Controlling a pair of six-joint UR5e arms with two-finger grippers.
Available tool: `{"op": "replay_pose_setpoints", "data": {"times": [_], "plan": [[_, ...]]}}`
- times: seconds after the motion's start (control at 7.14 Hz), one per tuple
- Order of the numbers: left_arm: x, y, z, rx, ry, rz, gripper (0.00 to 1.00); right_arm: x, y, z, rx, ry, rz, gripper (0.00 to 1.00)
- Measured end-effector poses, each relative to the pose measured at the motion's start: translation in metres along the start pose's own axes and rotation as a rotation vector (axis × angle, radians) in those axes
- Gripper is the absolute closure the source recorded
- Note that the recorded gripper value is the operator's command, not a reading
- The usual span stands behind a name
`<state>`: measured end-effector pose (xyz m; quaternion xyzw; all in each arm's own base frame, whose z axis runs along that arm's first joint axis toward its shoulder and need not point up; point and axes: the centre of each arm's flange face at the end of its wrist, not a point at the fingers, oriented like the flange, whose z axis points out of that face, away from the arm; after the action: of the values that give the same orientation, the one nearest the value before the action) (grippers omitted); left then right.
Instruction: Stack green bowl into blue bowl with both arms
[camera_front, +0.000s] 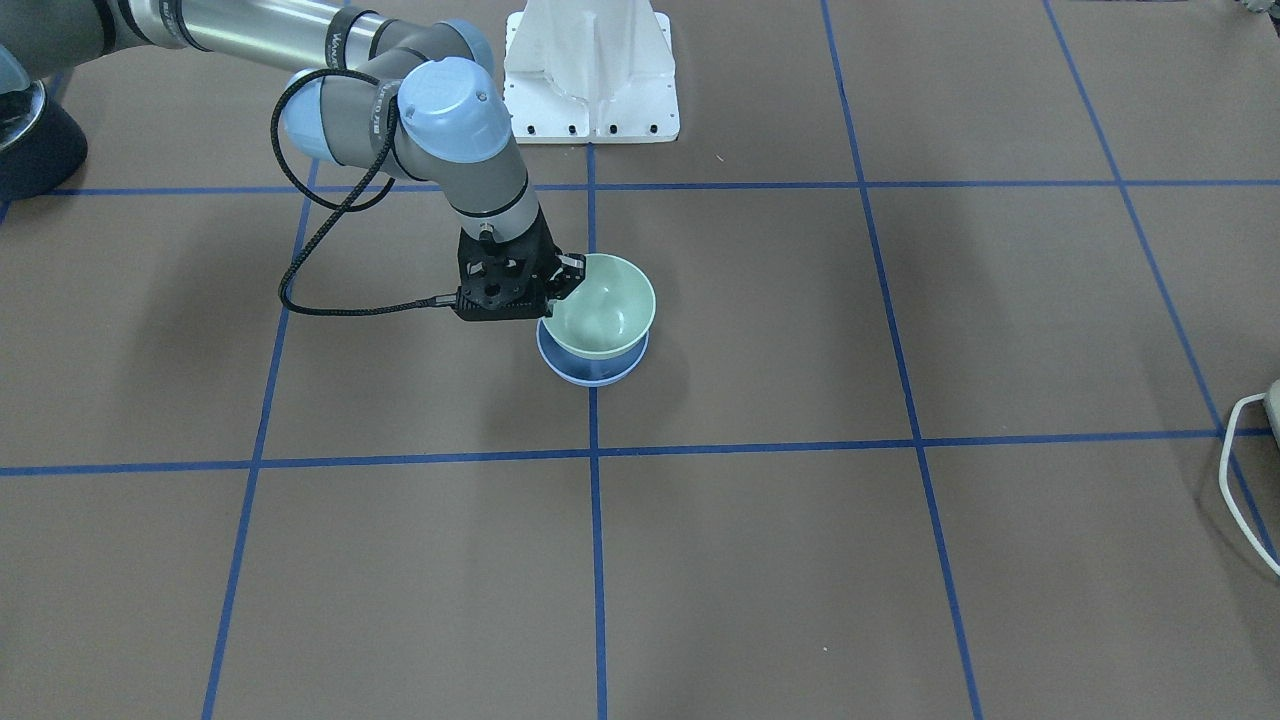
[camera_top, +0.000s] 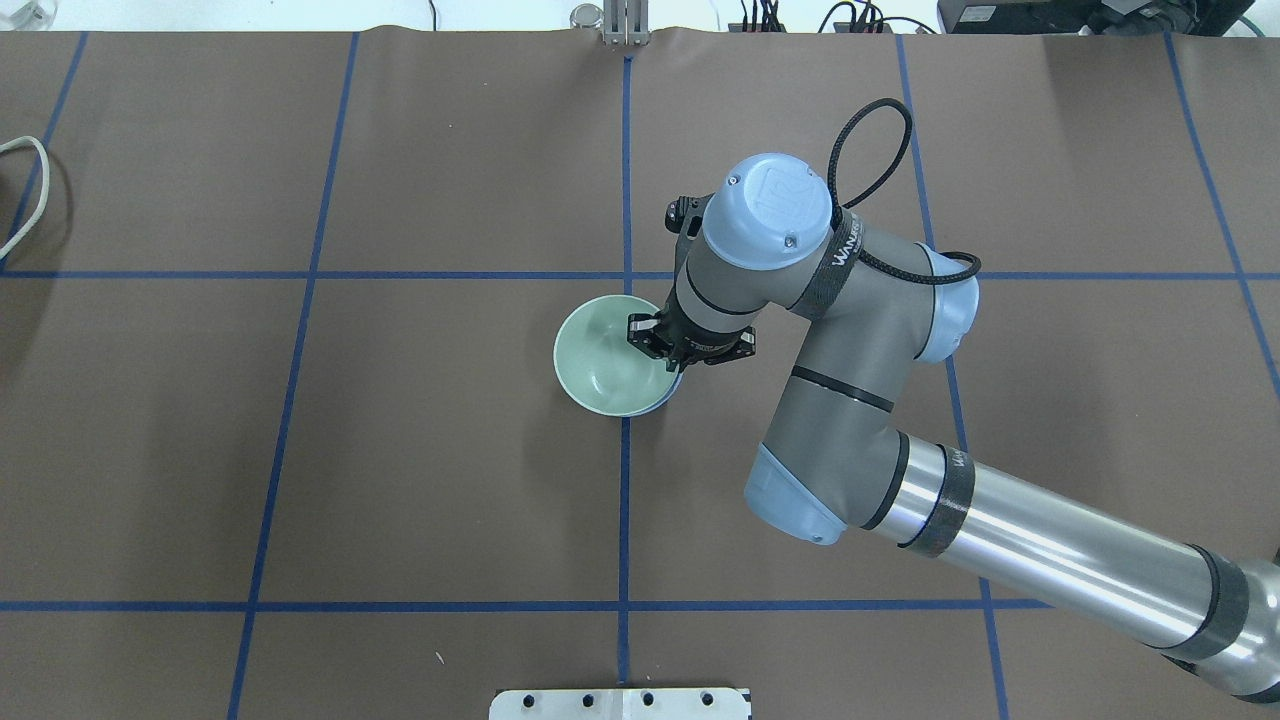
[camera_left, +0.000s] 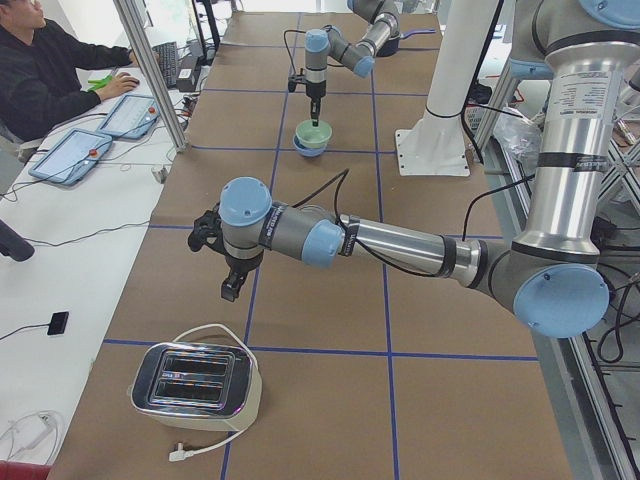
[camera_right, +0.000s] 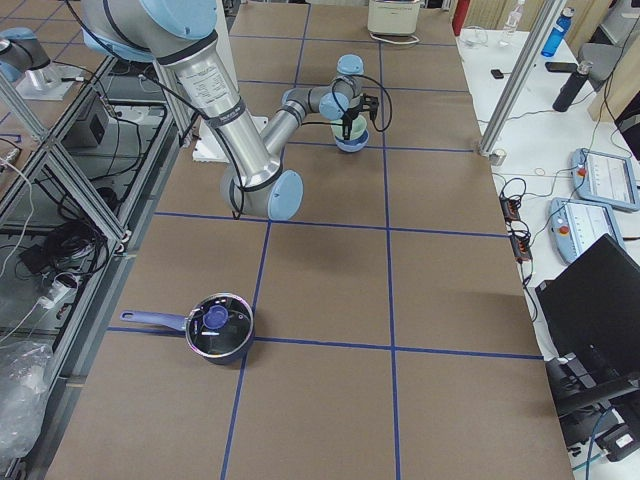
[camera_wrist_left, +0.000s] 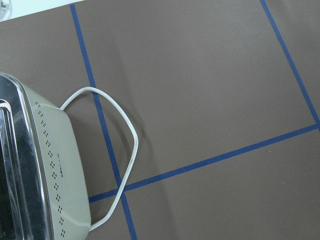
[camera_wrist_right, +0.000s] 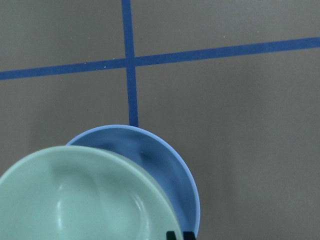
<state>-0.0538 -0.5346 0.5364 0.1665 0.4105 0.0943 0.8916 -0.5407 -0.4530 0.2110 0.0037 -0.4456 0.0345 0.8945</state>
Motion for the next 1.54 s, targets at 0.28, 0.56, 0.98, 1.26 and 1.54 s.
{"op": "replay_pose_setpoints", "data": {"times": [0.28, 0.56, 0.98, 1.26, 1.54], "plan": [[0.0, 0.0, 0.0, -0.001, 0.0, -0.001, 0.02, 0.001, -0.003, 0.008, 0.007, -0.013, -0.005, 1.0], [-0.001, 0.001, 0.0, -0.001, 0.0, -0.002, 0.02, 0.003, -0.007, 0.008, 0.012, -0.015, -0.008, 1.0], [-0.001, 0.002, 0.001, -0.002, 0.0, -0.003, 0.02, 0.008, -0.015, 0.005, 0.022, -0.011, -0.005, 1.0], [-0.001, 0.002, 0.001, -0.002, 0.0, -0.002, 0.02, 0.009, -0.018, 0.006, 0.023, -0.007, -0.002, 1.0], [-0.001, 0.002, 0.001, -0.003, -0.001, -0.003, 0.02, 0.008, -0.016, 0.008, 0.019, -0.006, -0.003, 1.0]]}}
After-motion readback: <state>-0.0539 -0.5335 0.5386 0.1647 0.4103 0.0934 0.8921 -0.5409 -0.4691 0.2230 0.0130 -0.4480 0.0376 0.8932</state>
